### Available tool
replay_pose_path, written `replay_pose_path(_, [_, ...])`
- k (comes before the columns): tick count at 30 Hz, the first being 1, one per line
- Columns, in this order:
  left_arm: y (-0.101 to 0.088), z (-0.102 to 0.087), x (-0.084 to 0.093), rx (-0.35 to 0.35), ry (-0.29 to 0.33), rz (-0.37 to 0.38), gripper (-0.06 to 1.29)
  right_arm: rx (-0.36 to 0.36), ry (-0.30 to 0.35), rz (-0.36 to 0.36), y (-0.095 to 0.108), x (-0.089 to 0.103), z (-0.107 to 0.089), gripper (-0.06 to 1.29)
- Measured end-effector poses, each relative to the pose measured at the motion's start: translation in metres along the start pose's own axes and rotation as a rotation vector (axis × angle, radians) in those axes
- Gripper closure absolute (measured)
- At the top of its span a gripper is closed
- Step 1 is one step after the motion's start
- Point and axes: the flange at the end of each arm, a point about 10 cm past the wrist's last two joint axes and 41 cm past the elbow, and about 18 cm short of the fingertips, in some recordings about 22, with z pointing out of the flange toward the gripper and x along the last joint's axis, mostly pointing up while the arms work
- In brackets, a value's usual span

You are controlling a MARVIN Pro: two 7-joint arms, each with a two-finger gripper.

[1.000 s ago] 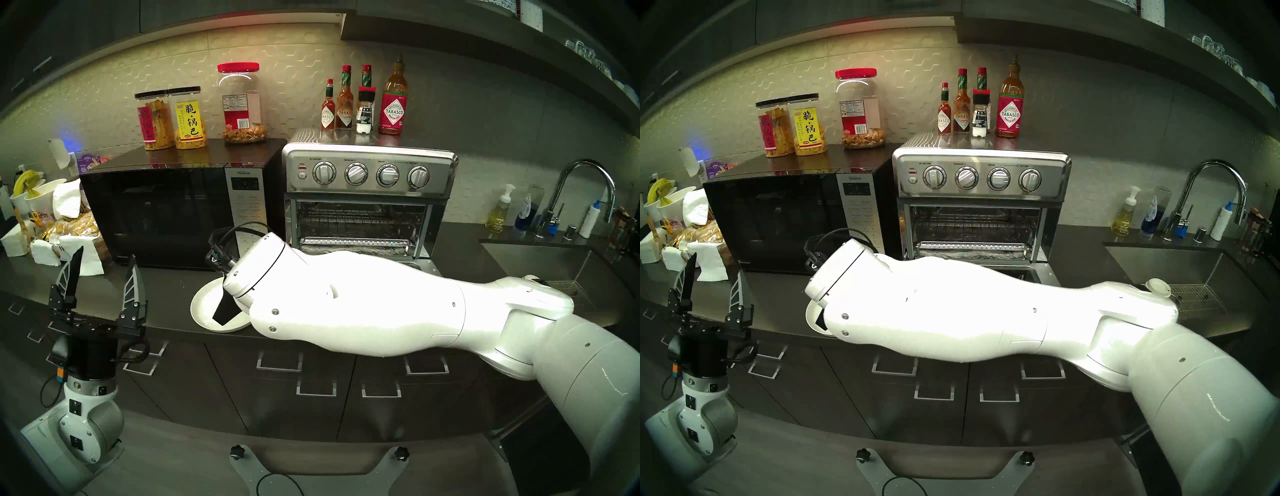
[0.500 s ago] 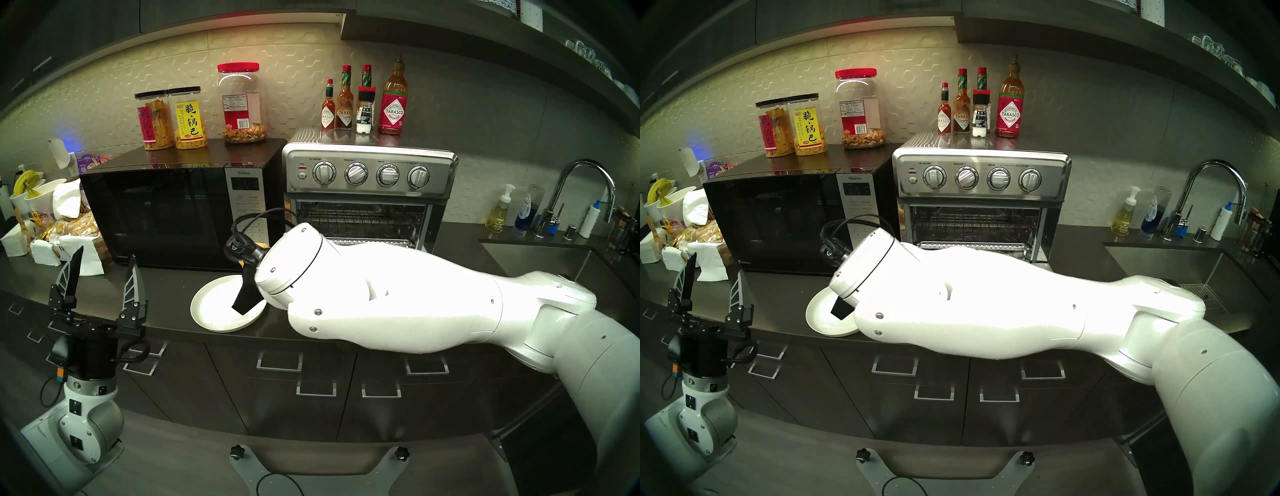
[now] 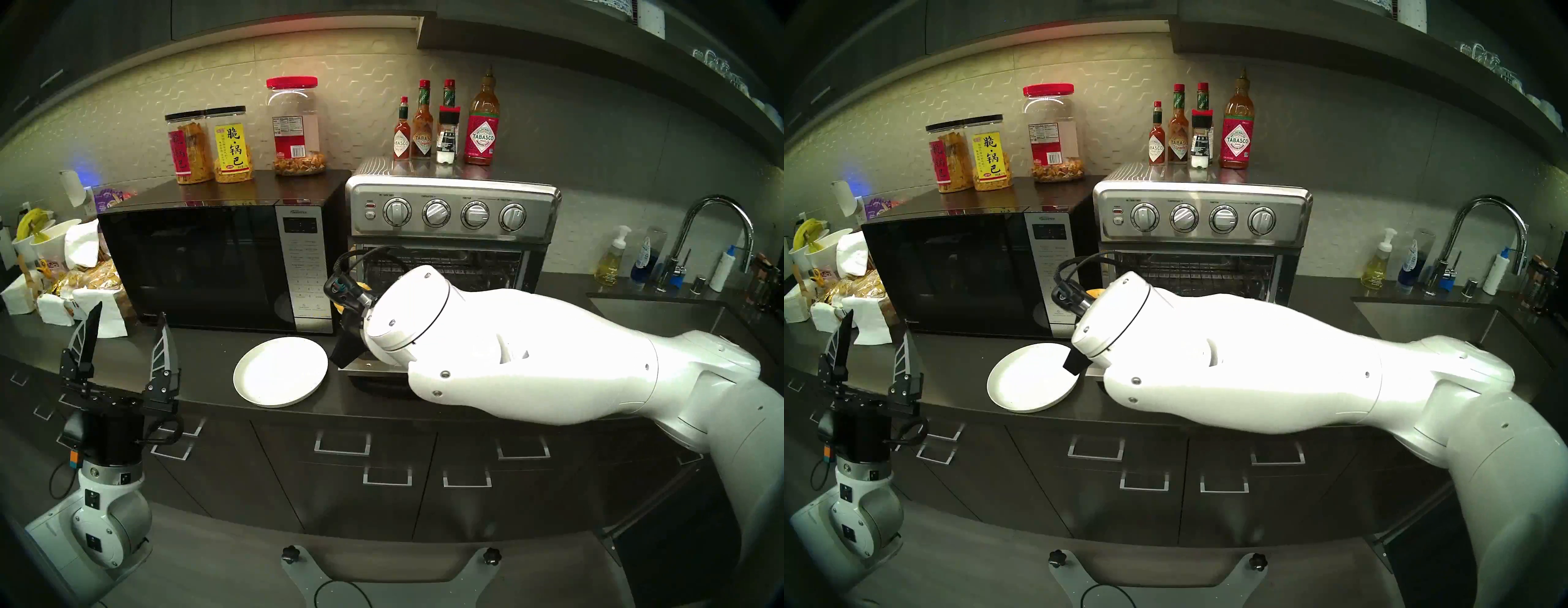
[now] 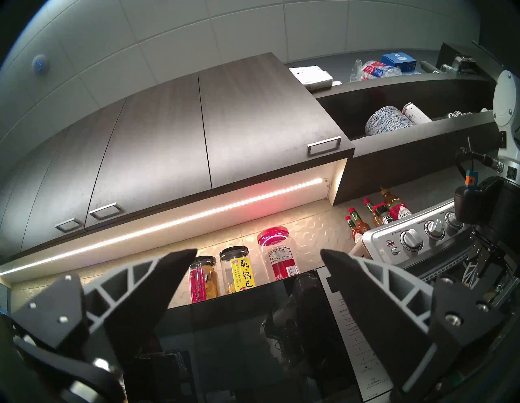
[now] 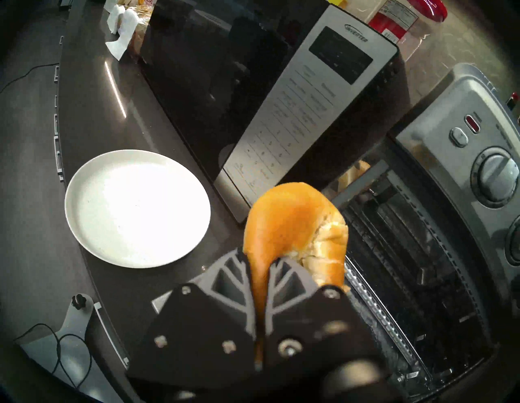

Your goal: Open the oven and place the bagel inside on the rack

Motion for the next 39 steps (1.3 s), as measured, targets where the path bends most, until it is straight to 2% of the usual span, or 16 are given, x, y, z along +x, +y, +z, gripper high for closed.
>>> replay_pose_path(9, [0.0, 0.0, 0.0, 0.0, 0.0, 0.0, -0.02, -0.064, -0.029, 0.002, 0.023, -0.012, 0.003, 1.21])
replay_pose_path(23, [0.0, 0.0, 0.0, 0.0, 0.001, 0.0, -0.02, -0.164, -0.109, 0.02, 0.057, -0.034, 0.026, 1.21])
replay_pose_path(39, [0.0, 0.0, 0.0, 0.0, 0.0, 0.0, -0.02, -0.27, -0.171, -0.005, 0.076, -0.05, 0.056, 1.21])
